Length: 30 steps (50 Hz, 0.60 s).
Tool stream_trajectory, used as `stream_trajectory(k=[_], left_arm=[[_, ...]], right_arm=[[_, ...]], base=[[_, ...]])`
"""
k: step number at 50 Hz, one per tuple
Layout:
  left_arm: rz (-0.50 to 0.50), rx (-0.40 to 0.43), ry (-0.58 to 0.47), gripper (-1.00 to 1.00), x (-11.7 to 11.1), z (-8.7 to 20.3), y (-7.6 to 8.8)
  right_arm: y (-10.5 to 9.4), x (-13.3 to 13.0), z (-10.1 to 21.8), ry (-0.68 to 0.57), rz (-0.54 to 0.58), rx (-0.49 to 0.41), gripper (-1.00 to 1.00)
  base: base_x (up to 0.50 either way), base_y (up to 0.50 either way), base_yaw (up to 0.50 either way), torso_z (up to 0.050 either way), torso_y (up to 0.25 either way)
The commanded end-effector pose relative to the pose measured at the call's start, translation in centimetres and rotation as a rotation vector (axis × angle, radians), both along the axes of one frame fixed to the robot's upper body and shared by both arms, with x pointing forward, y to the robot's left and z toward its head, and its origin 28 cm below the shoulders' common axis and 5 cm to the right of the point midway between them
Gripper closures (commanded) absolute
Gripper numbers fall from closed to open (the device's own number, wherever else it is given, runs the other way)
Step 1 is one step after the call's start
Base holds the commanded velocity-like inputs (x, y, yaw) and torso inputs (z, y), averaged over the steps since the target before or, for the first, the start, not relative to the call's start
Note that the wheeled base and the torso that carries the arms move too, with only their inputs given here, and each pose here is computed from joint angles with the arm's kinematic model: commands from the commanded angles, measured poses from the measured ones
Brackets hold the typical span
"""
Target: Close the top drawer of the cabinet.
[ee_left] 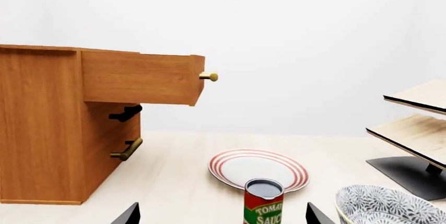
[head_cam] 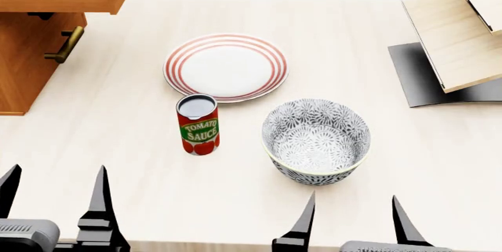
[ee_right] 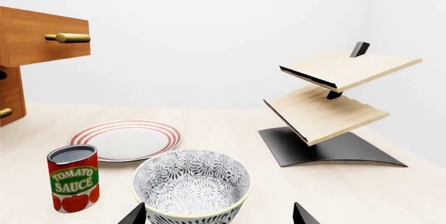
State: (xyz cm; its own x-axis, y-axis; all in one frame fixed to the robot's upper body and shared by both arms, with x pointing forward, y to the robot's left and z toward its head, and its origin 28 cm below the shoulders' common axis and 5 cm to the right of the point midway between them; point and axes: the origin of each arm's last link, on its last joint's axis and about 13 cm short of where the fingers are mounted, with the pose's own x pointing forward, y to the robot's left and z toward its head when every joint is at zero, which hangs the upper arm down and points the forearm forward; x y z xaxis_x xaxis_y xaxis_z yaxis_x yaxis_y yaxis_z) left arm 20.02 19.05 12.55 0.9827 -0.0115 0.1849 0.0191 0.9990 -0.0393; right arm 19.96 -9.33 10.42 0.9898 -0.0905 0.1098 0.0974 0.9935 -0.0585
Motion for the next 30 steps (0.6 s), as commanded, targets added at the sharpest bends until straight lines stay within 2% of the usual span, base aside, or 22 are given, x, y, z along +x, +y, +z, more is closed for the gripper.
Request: stream_trajectory(k=[1, 7, 14, 30], left_arm=[[-0.012, 0.013, -0.021, -1.0, -0.8, 1.3, 0.0], [-0.006, 0.019, -0.026, -1.0, -0.7, 1.4, 0.1], [0.011, 0.035, -0.021, -1.0, 0.2, 1.0, 0.4], [0.017, 0.054, -0.018, -1.0, 0.7, 0.6, 0.4]], right_arm=[[0.1, -0.7, 1.4, -0.009, -0.004, -0.012, -1.0], [0.3, -0.7, 1.6, -0.013, -0.01, -0.02, -1.0], [0.6, -0.4, 1.4, -0.013, 0.047, -0.014, -1.0], [0.7, 0.1, 0.7, -0.003, 0.079, -0.022, -1.0]], base=[[0.0, 0.0, 0.0, 0.0, 0.0], [0.0, 0.0, 0.0, 0.0, 0.0], [0.04, 0.0, 0.0, 0.0, 0.0], [0.49, 0.0, 0.0, 0.0, 0.0]])
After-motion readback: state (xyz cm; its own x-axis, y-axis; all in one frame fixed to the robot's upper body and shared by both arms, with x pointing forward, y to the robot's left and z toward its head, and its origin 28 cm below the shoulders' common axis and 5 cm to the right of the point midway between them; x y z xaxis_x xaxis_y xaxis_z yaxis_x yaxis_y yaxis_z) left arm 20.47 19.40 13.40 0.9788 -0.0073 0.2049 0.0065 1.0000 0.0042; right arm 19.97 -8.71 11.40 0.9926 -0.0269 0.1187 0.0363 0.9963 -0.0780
